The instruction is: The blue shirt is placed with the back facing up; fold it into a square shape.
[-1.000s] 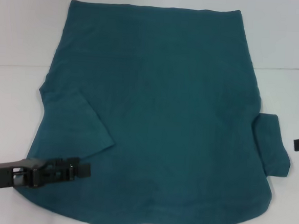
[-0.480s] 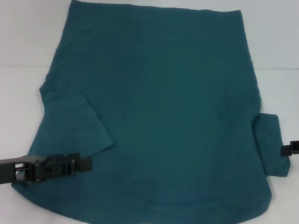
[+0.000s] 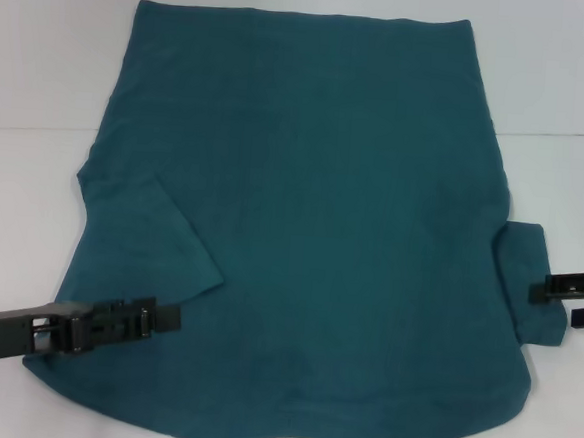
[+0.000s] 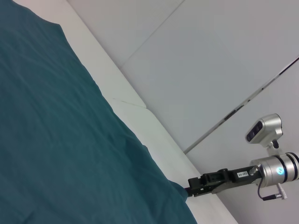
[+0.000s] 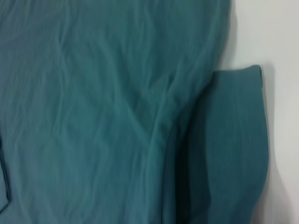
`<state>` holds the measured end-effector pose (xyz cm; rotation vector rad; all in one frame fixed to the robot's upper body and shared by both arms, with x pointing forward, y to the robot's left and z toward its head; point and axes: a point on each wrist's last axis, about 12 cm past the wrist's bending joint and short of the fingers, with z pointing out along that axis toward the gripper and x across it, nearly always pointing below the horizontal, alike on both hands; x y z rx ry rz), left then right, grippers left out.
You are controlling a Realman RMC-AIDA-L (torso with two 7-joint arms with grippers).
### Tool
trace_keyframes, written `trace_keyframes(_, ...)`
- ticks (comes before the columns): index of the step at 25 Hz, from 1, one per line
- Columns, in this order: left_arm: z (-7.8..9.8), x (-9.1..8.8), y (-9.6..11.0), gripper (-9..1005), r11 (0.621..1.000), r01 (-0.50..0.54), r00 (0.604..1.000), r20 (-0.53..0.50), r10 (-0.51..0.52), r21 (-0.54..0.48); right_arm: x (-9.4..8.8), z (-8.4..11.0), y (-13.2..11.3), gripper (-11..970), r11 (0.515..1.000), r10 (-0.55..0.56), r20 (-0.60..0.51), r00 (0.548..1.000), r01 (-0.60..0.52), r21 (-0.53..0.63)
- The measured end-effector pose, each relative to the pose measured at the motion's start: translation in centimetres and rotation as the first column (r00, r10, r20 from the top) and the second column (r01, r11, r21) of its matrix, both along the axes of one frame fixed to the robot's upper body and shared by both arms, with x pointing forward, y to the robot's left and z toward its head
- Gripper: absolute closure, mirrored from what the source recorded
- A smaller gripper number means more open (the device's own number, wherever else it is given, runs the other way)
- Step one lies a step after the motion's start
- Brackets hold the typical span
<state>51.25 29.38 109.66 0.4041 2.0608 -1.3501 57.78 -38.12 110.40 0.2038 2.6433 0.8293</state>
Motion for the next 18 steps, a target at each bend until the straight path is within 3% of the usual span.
trace_keyframes(9, 0.0, 0.0, -0.1, 213, 1.0, -0.001, 1.0, 0.0, 0.001, -0.003, 0.4, -0.8, 0.8, 101, 1.0, 0.0, -0.03, 1.0, -0.001, -0.017)
trace_keyframes(14, 0.0, 0.0, -0.1, 212, 1.0, -0.002, 1.0, 0.002, 0.002, -0.004, 0.7, -0.8, 1.3, 320, 0.999, 0.007, -0.04, 0.999, -0.008, -0.035)
trace_keyframes(18, 0.0, 0.0, -0.1, 213, 1.0, -0.001, 1.0, 0.002, 0.001, -0.004, 0.9, -0.6, 1.5, 409, 1.0, 0.013, -0.034, 0.999, -0.014, -0.027)
